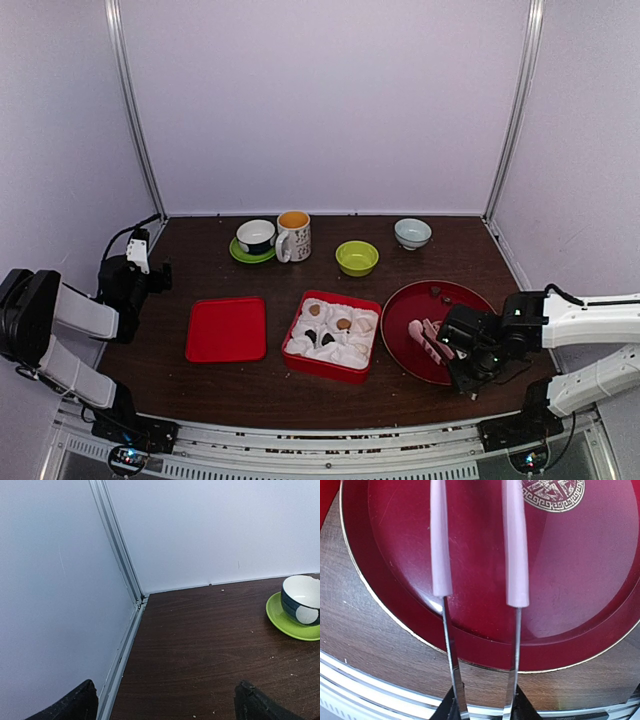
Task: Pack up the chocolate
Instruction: Pick up the clamp from the plate, then pick up the fake chocolate from the plate.
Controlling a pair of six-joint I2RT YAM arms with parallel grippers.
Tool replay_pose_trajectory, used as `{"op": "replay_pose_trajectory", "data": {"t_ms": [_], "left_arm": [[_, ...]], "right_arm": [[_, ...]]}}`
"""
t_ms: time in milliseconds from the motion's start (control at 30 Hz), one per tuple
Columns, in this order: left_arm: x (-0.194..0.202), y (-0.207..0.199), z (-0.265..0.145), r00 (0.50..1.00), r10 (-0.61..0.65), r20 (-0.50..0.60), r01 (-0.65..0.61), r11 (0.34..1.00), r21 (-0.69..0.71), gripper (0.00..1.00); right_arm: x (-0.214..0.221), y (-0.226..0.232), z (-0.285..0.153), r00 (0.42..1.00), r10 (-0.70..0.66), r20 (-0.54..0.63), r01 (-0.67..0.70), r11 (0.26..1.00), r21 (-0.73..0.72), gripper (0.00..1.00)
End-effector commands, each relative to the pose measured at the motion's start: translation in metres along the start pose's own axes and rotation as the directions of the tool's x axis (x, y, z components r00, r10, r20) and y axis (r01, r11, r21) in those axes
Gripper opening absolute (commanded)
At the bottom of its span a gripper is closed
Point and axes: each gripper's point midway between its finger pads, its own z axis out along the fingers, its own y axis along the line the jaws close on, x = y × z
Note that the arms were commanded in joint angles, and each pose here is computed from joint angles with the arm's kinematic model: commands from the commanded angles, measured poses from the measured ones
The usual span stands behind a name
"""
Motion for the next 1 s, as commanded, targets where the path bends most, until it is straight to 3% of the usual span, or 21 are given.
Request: {"op": "replay_pose_trajectory", "data": {"t_ms": [0,967], "left_arm": [[-0.016,0.005,0.002,0.998,-0.012,0.061,0.013,1.0,-0.013,0.98],[-0.016,0.005,0.002,0.998,-0.012,0.061,0.013,1.0,-0.013,0.98]], "right_arm": [[-0.008,-0.002,-0.008,1.0,-0.004,0.023,0.003,1.0,0.017,0.31],[-0.03,-0.003,0.004,1.0,0.028,-0.001,-0.028,0.999,0.022,0.31]]}}
